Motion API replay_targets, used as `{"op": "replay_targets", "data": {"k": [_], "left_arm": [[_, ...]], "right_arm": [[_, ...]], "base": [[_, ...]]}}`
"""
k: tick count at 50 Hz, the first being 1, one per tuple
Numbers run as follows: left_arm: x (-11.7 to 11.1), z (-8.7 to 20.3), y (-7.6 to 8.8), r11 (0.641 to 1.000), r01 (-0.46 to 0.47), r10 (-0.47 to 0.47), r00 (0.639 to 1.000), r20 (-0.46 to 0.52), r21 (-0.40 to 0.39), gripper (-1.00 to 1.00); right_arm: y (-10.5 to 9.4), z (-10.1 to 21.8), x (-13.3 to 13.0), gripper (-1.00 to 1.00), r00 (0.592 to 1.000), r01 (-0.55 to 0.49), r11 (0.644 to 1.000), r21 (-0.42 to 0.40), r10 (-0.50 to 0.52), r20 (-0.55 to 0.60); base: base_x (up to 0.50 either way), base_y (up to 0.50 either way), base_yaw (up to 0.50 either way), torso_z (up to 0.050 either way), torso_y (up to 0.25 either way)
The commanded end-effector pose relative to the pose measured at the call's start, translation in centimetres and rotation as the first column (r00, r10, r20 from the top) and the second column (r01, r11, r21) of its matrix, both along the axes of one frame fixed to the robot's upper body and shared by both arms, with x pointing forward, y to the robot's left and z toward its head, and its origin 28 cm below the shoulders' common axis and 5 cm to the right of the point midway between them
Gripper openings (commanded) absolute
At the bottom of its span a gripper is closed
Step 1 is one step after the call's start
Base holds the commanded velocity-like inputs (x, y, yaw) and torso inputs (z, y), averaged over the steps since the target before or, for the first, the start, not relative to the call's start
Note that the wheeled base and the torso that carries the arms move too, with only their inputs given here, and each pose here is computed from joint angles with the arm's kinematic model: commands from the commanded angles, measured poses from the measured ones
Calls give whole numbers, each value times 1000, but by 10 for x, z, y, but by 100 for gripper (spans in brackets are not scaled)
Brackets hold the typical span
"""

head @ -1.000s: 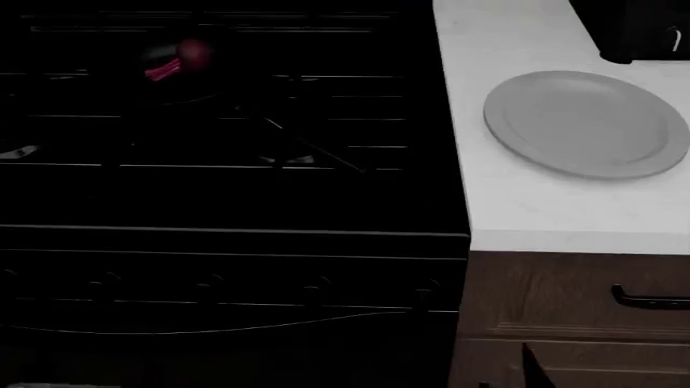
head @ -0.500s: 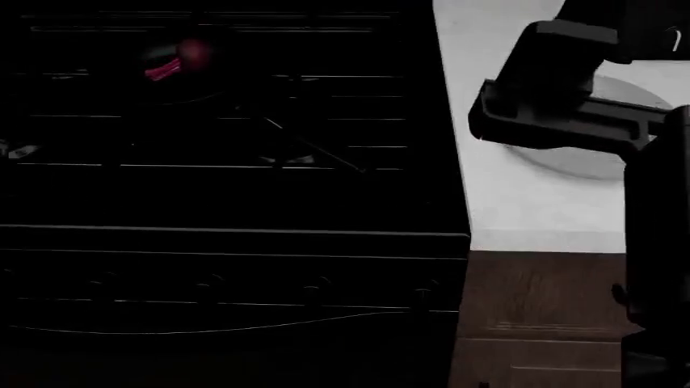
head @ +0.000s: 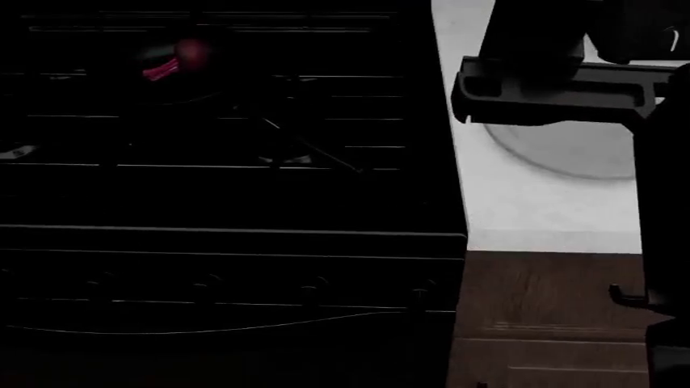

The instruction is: Pick the beet from the pan and place it on the plate.

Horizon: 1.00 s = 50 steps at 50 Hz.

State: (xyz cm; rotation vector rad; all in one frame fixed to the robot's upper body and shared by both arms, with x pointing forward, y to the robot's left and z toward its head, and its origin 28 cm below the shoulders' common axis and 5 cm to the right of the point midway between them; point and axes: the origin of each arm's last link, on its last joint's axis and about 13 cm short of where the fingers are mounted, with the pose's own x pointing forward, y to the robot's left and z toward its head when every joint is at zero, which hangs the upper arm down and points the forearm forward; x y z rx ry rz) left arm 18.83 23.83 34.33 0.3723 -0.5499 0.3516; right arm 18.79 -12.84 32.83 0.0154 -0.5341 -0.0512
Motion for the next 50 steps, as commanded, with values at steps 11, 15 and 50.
{"op": "replay_targets", "data": {"k": [11,15,50], "left_arm": [[1,-7,2,999,-14,14,1000,8,-32,100],[1,-8,4,999,-21,21,1000,8,-35,100],[9,-13,7,999,27,-29,998,-48,-42,100]], "right_arm": [[2,-1,5,100,998,-56,998,7,56,16],[4,-4,6,100,998,-55,998,-17,55,14],[12,-7,9,100,996,-93,995,-20,93,-13]], "base": [[0,-500,0,0,0],[0,-125,0,0,0],[133,0,0,0,0]]}}
